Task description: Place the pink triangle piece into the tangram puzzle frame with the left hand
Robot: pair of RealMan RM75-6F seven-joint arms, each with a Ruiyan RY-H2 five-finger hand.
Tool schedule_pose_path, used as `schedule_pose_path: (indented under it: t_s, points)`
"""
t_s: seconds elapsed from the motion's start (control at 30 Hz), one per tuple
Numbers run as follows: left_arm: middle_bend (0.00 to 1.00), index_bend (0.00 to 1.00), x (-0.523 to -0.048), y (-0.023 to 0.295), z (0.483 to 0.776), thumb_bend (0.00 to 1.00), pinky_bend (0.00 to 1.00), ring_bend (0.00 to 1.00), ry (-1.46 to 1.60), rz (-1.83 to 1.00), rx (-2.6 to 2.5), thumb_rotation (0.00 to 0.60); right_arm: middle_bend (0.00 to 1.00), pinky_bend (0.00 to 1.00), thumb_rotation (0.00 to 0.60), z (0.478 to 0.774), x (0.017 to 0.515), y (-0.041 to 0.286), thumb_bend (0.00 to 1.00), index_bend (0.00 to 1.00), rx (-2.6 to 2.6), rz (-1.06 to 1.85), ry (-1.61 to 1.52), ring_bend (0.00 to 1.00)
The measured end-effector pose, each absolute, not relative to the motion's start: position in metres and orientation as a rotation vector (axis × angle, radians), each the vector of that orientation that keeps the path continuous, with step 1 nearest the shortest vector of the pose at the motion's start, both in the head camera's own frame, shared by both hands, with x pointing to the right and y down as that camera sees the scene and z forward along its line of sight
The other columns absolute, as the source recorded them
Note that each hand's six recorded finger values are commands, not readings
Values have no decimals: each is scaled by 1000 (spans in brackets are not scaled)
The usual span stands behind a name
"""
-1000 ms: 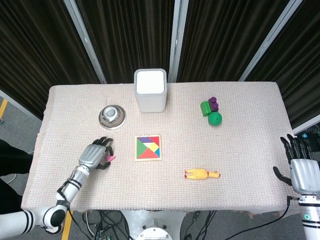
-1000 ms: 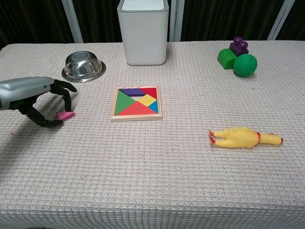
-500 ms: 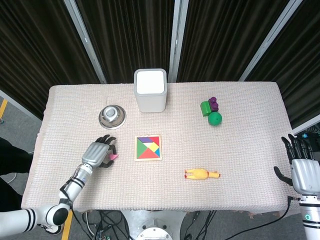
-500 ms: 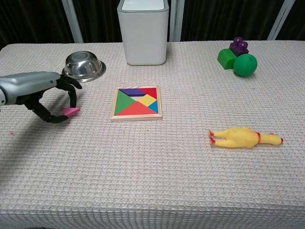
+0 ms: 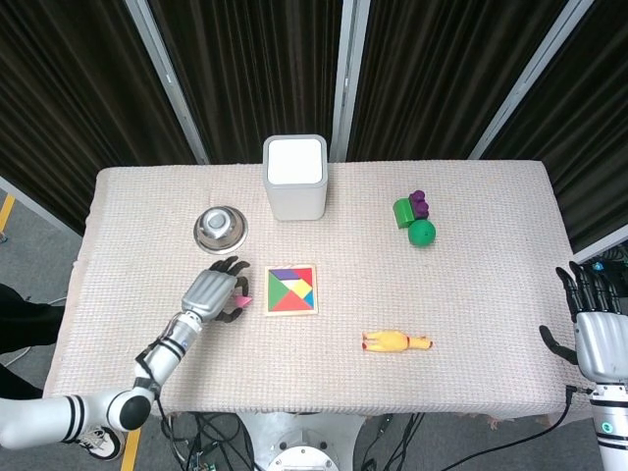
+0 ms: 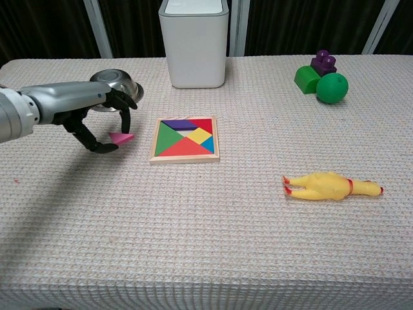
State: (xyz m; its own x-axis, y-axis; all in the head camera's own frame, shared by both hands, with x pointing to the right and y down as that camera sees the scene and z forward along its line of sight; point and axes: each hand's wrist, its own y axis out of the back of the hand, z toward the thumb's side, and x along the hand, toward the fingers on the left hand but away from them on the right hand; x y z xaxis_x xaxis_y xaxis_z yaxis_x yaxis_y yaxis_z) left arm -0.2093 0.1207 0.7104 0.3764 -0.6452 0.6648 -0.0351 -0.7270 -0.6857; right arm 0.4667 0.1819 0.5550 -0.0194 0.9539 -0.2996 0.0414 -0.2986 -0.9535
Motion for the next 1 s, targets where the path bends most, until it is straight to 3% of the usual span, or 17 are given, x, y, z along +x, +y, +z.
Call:
schedule_pose_path:
  t_s: [1.0]
  points:
    - [119, 506, -121, 92, 731, 354, 139, 0, 568, -1405, -2074, 600, 0, 0, 600, 542, 483, 185, 176, 0, -1397, 1415, -1157, 0]
